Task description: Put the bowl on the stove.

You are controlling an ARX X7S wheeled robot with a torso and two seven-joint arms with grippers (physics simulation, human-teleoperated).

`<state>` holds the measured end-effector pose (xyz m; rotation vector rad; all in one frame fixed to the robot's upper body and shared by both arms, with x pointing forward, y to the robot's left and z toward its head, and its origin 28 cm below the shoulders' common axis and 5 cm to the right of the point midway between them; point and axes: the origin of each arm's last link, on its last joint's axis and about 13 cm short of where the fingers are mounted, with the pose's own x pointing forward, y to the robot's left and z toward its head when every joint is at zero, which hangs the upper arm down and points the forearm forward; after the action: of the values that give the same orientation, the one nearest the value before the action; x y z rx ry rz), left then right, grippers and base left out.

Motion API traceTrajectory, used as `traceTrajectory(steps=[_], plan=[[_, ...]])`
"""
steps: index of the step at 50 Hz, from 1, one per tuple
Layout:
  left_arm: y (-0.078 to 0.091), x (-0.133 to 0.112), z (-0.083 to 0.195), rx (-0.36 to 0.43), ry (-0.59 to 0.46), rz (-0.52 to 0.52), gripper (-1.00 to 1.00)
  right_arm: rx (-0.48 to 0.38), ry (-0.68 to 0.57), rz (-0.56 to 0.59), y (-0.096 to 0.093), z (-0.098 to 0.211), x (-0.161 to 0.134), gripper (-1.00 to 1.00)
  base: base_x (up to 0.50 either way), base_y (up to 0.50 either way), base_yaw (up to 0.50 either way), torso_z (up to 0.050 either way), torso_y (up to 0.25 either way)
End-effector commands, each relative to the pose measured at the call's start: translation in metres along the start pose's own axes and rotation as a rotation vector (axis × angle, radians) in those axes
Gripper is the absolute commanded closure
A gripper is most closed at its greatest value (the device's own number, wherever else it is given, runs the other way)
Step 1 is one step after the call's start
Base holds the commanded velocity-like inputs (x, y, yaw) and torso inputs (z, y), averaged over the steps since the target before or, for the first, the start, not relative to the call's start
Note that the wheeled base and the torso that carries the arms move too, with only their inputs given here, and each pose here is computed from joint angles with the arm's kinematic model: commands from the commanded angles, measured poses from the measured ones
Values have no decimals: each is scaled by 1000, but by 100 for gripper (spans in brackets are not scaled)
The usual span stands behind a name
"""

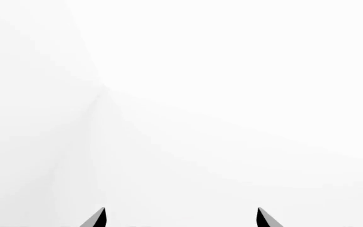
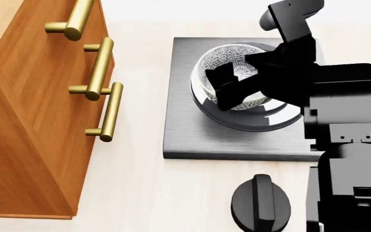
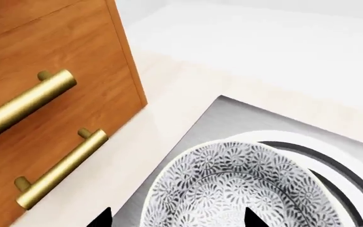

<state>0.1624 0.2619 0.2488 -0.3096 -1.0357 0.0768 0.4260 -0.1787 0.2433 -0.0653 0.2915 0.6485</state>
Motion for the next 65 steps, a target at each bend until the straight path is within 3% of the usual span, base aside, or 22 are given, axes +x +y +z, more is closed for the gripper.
traceTrajectory(steps=[1, 12, 18, 22, 23, 41, 45, 50, 62, 64, 65], plan=[[1, 1, 0, 12, -23, -8, -100, 32, -173, 90, 4, -1, 9, -100, 0, 0, 0, 0, 0], [0, 1, 0, 24, -26, -6, -100, 18, -335, 36, -5, -3, 4, -100, 0, 0, 0, 0, 0], [0, 1, 0, 26, -25, -7, -100, 59, -425, -13, -11, -18, 1, -100, 0, 0, 0, 0, 0], [0, 2, 0, 28, -26, -7, -100, 77, -548, -4, -15, -21, -2, -100, 0, 0, 0, 0, 0], [0, 2, 0, 28, -25, -7, -100, 97, -646, 12, -16, -22, -5, -100, 0, 0, 0, 0, 0], [-1, 0, -1, 25, -18, -14, -100, 234, -1018, 30, 3, -39, -33, -100, 0, 0, 0, 0, 0], [-1, 0, -1, 27, -16, -13, -100, 271, -1046, 30, 6, -44, -36, -100, 0, 0, 0, 0, 0], [-1, -1, -3, 31, -12, -14, -100, 374, -1164, 72, 11, -53, -43, -100, 0, 0, 0, 0, 0], [-1, 0, -3, 33, -11, -13, -100, 412, -1461, 125, 12, -52, -61, -100, 0, 0, 0, 0, 0], [-1, 1, -3, 30, -10, -9, -100, 414, -1559, 173, 14, -46, -61, -100, 0, 0, 0, 0, 0], [-1, 0, -4, 35, -7, -12, -100, 413, -1677, 284, 18, -39, -63, -100, 0, 0, 0, 0, 0]])
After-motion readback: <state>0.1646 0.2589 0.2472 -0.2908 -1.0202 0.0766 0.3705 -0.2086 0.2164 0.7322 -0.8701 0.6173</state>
